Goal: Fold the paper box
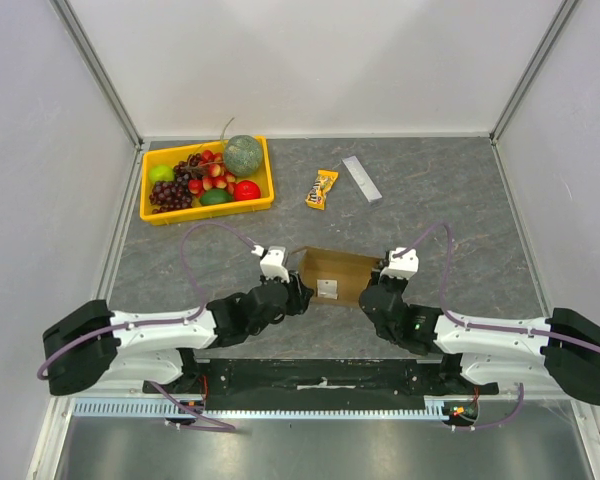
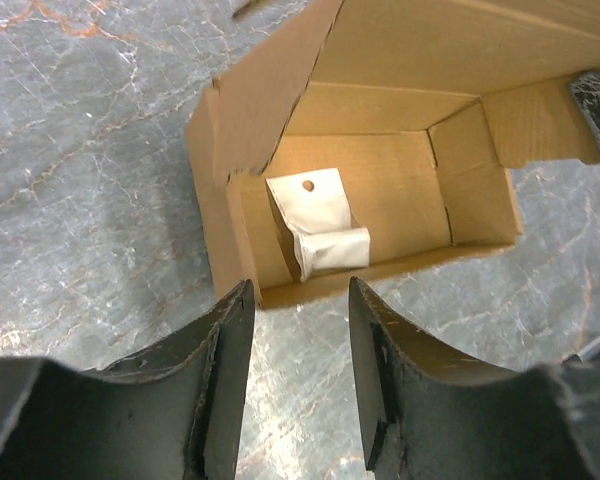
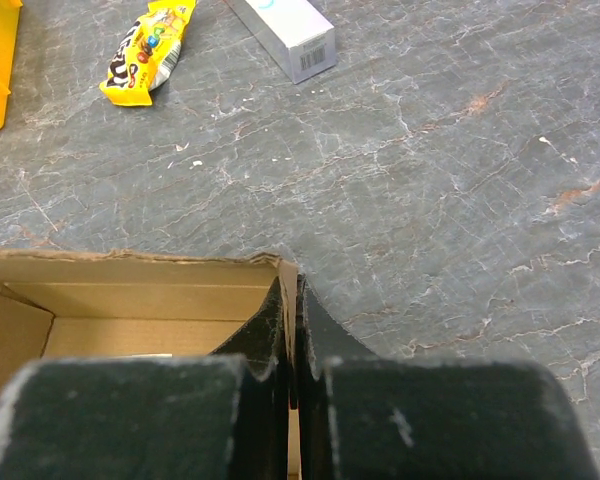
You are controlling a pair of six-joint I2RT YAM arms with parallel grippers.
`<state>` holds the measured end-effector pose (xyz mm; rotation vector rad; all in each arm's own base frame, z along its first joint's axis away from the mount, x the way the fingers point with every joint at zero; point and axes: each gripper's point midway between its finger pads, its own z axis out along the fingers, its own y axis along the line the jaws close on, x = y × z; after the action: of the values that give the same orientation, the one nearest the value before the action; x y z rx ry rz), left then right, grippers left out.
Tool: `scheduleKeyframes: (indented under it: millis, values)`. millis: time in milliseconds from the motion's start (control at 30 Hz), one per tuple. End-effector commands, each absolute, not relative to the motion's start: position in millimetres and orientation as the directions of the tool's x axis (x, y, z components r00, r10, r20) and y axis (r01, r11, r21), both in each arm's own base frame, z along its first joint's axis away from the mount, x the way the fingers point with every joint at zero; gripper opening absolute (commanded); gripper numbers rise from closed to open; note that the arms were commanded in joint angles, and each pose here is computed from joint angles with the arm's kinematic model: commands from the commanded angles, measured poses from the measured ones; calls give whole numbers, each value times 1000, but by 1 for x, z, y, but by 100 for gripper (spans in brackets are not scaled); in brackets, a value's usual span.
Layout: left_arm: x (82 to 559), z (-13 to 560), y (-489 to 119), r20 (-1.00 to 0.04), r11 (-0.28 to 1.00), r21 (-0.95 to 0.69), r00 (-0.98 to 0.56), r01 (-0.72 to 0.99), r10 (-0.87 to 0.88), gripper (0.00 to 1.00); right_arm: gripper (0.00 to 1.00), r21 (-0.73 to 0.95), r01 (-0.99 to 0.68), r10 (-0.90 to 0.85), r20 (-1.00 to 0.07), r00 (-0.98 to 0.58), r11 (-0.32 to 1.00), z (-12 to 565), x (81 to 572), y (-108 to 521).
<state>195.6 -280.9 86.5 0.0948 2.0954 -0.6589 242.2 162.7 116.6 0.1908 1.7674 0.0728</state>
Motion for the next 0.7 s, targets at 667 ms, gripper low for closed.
scheduleKeyframes:
  millis: [667]
  values:
    - [175,176,-223,-797,719,-584,-433,377,-420,43,0,143,127,153,-986,-71,982,147,242,167]
